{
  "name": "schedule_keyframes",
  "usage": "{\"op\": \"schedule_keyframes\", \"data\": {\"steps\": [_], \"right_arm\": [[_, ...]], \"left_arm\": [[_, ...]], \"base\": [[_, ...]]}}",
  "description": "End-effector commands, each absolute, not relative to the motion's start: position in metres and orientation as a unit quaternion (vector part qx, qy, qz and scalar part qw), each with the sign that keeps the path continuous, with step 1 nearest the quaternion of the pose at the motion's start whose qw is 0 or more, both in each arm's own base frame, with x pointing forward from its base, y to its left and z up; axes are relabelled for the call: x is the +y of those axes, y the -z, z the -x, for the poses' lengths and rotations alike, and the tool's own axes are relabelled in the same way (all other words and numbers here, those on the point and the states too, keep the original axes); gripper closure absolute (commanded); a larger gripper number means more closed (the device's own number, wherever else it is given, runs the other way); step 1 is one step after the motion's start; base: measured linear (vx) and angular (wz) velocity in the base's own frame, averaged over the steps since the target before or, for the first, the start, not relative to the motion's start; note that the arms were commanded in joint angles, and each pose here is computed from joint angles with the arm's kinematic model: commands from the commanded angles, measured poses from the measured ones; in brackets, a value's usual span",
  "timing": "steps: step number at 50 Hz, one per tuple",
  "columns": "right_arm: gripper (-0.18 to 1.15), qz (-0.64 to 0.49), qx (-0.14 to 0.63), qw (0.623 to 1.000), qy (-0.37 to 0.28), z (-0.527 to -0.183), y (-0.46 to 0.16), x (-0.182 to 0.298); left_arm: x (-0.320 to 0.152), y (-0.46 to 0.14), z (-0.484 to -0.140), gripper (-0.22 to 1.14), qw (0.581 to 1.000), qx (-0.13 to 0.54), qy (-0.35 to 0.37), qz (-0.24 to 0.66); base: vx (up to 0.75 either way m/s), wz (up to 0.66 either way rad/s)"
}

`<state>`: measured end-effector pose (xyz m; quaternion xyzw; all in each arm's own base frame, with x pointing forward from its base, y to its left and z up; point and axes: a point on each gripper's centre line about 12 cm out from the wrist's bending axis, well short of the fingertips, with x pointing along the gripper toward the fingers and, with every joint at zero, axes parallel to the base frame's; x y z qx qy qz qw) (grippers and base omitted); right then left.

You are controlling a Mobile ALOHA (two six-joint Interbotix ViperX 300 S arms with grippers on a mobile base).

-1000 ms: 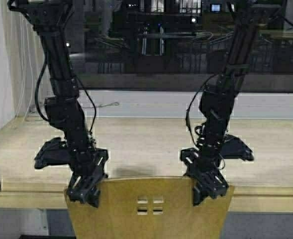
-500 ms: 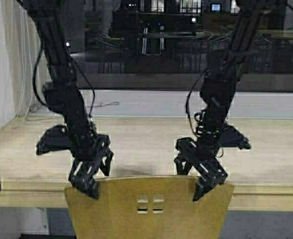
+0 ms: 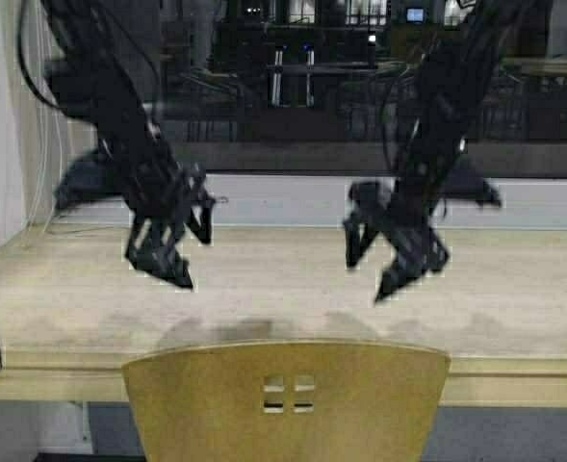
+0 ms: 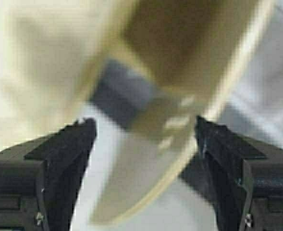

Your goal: Push the chairs under the table

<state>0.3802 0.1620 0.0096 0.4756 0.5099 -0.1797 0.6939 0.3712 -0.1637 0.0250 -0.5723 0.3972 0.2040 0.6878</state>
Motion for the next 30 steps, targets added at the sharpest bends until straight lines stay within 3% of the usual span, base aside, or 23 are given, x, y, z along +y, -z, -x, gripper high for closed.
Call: {"op": "schedule_keyframes", "data": {"steps": [1,16,30], "right_arm": [[0.03,-0.488,0.478,0.717,0.138,-0.381,-0.061,0.163],[0.03,-0.398,0.461,0.791,0.062,-0.362,-0.106,0.152],[0.03,-0.276,0.43,0.86,-0.012,-0.366,-0.135,0.148]], "left_arm": [[-0.162,-0.075,-0.365,-0.09,0.701,0.371,-0.162,0.587],[-0.151,-0.123,-0.339,-0.09,0.776,0.361,-0.081,0.51],[-0.153,-0.146,-0.336,-0.09,0.855,0.355,0.004,0.378]], "base": [[0.0,0.0],[-0.02,-0.01],[-0.13,0.06]]}}
